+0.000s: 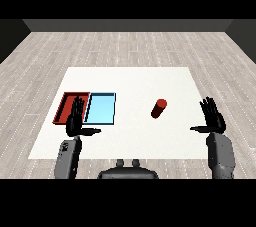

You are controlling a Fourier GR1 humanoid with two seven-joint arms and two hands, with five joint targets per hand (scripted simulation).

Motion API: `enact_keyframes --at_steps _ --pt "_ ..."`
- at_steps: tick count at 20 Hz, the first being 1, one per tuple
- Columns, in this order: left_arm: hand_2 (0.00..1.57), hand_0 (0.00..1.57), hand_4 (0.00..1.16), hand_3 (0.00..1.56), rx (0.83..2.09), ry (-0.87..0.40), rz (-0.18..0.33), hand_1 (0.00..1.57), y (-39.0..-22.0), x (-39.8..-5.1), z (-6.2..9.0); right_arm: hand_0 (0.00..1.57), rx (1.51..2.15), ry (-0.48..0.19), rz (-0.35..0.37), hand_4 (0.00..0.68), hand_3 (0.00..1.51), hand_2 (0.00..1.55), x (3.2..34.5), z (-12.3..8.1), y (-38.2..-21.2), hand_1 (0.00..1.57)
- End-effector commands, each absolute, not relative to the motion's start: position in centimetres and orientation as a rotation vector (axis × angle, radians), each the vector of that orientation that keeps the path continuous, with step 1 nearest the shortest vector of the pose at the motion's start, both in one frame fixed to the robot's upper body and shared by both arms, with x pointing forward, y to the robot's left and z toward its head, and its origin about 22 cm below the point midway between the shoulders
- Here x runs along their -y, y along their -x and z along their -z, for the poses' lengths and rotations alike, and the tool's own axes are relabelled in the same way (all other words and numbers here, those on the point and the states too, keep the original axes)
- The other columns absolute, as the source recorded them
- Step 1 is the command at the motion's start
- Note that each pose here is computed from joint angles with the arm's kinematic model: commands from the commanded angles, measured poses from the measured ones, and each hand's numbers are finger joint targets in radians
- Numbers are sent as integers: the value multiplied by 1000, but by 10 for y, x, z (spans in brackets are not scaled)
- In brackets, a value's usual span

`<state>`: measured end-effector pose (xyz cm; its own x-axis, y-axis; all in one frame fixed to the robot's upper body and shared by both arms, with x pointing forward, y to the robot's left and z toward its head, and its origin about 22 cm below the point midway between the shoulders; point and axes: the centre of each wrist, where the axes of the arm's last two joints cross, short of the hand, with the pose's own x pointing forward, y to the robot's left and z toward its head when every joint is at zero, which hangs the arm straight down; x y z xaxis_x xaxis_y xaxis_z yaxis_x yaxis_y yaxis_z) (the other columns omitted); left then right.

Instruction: Pick the red can and put it in the red box

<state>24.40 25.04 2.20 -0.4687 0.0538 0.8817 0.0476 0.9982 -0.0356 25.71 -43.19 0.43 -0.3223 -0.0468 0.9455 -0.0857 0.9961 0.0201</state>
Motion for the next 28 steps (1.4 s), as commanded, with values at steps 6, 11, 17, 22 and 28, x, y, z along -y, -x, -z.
enact_keyframes --at_steps 6,11,17,22,28 --pt "0 0 0 0 2066 67 -33 0 -224 -248 -17 0 1866 -100 -67 0 0 0 404 -1 -285 0" --pt "0 0 0 0 2067 70 -41 0 -218 -254 -10 0 1838 -127 -63 0 0 0 397 -4 -291 0" --pt "0 0 0 0 2059 61 -65 0 -242 -248 -10 0 1802 -223 -15 0 0 0 375 -3 -340 0" --pt "0 0 0 0 2075 47 -44 0 -241 -257 -17 0 1756 -270 28 0 0 0 346 34 -311 0" --pt "0 0 0 0 2066 48 -40 0 -247 -234 -11 0 1759 -264 44 0 0 0 364 24 -329 0"
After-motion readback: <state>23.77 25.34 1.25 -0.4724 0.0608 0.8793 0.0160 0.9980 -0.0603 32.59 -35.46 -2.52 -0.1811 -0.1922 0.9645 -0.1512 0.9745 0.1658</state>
